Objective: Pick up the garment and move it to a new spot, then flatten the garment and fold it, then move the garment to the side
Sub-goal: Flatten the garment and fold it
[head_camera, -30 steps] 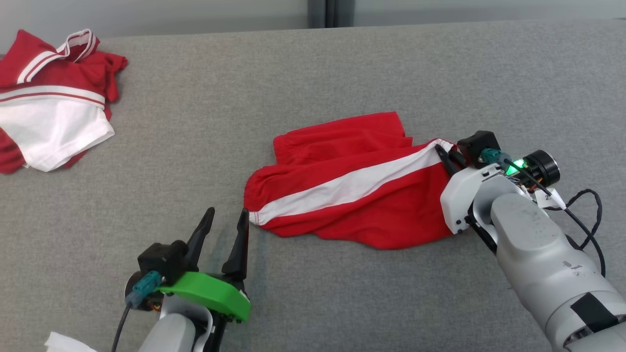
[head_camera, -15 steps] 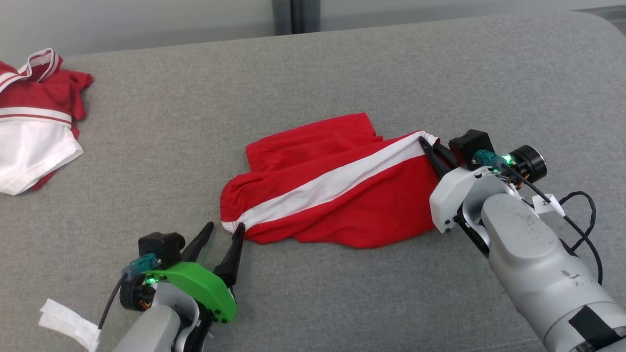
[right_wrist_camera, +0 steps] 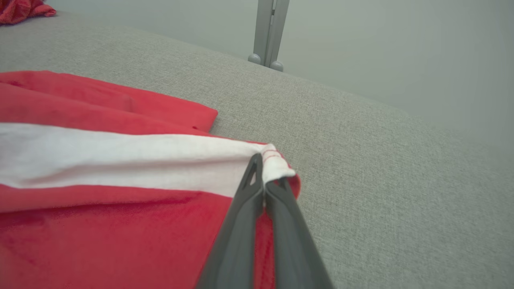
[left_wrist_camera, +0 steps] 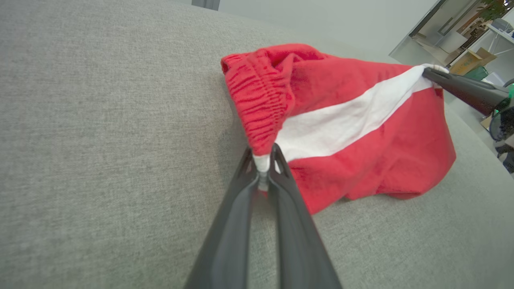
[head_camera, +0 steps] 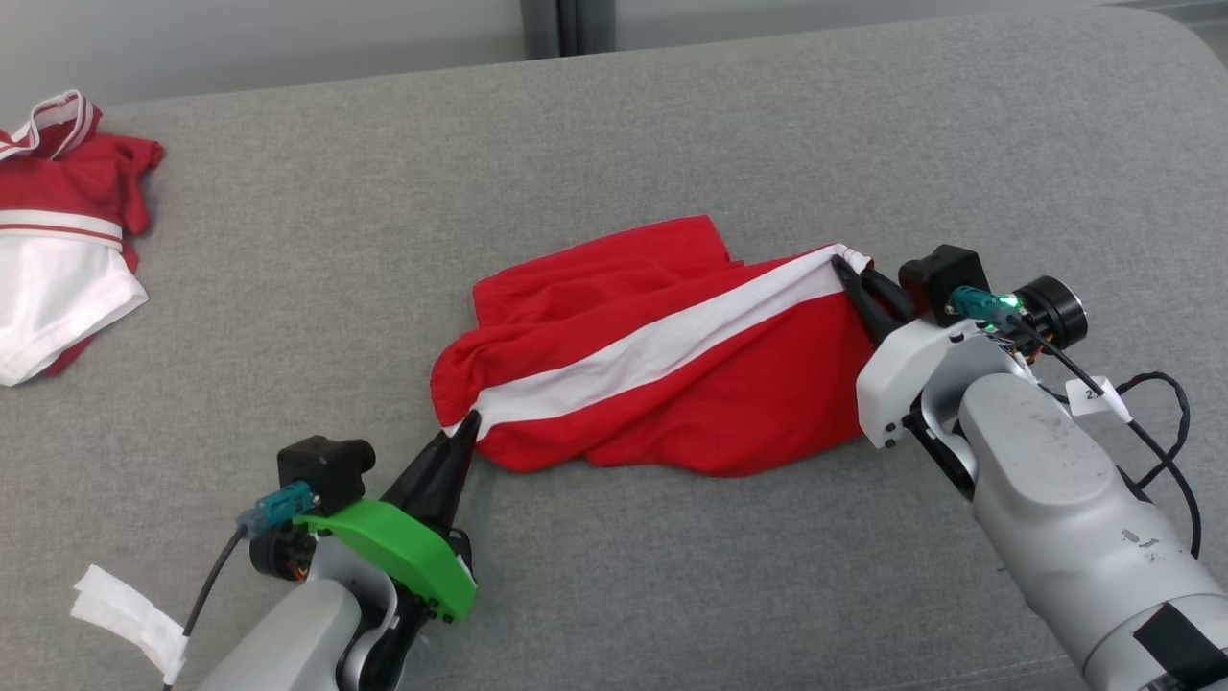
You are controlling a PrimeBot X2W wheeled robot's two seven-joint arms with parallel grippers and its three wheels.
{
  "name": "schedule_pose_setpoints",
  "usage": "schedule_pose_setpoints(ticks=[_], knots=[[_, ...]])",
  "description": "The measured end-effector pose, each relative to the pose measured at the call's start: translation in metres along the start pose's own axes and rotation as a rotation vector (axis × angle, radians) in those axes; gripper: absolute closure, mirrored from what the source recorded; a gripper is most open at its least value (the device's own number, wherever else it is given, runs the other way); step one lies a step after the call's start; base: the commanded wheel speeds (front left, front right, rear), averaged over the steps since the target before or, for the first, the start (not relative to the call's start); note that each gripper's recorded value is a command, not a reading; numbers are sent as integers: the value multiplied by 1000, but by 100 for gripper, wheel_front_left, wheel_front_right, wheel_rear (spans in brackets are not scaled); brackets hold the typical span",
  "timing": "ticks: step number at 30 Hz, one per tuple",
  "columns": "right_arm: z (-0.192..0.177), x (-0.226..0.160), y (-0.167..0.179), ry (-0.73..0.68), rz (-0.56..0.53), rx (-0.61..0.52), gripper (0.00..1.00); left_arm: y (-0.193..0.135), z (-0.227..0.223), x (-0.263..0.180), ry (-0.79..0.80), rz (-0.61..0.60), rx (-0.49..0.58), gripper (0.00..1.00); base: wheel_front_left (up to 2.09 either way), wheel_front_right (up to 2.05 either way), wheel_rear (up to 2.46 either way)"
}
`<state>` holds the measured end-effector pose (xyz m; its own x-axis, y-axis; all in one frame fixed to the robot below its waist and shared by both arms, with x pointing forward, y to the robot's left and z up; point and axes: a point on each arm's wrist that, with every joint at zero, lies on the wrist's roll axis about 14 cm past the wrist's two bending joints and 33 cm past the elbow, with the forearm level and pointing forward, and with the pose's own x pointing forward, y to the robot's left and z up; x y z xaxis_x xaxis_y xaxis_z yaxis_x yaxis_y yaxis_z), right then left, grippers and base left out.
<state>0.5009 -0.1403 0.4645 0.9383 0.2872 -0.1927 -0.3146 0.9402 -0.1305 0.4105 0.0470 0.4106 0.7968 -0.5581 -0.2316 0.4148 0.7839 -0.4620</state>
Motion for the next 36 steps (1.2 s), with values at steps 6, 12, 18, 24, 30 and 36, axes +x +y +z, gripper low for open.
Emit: schedule_pose_setpoints(ticks=[6, 12, 18, 24, 30, 36], knots=[[17, -3, -1, -55, -18, 68, 100, -10, 32, -4, -89, -43, 6, 100, 0, 0, 0], [52, -14, -4, -133, -11, 131, 100, -28, 96, -18, -258, -109, 47, 100, 0, 0, 0], [102, -40, -8, -240, 25, 142, 100, -48, 148, -44, -388, -168, 139, 100, 0, 0, 0], [167, -83, -9, -378, 82, 135, 100, -73, 200, -71, -493, -230, 233, 100, 0, 0, 0], [209, -131, -15, -478, 93, 113, 100, -95, 238, -83, -534, -266, 338, 100, 0, 0, 0], [215, -136, -15, -484, 92, 139, 100, -100, 246, -64, -486, -290, 372, 100, 0, 0, 0]])
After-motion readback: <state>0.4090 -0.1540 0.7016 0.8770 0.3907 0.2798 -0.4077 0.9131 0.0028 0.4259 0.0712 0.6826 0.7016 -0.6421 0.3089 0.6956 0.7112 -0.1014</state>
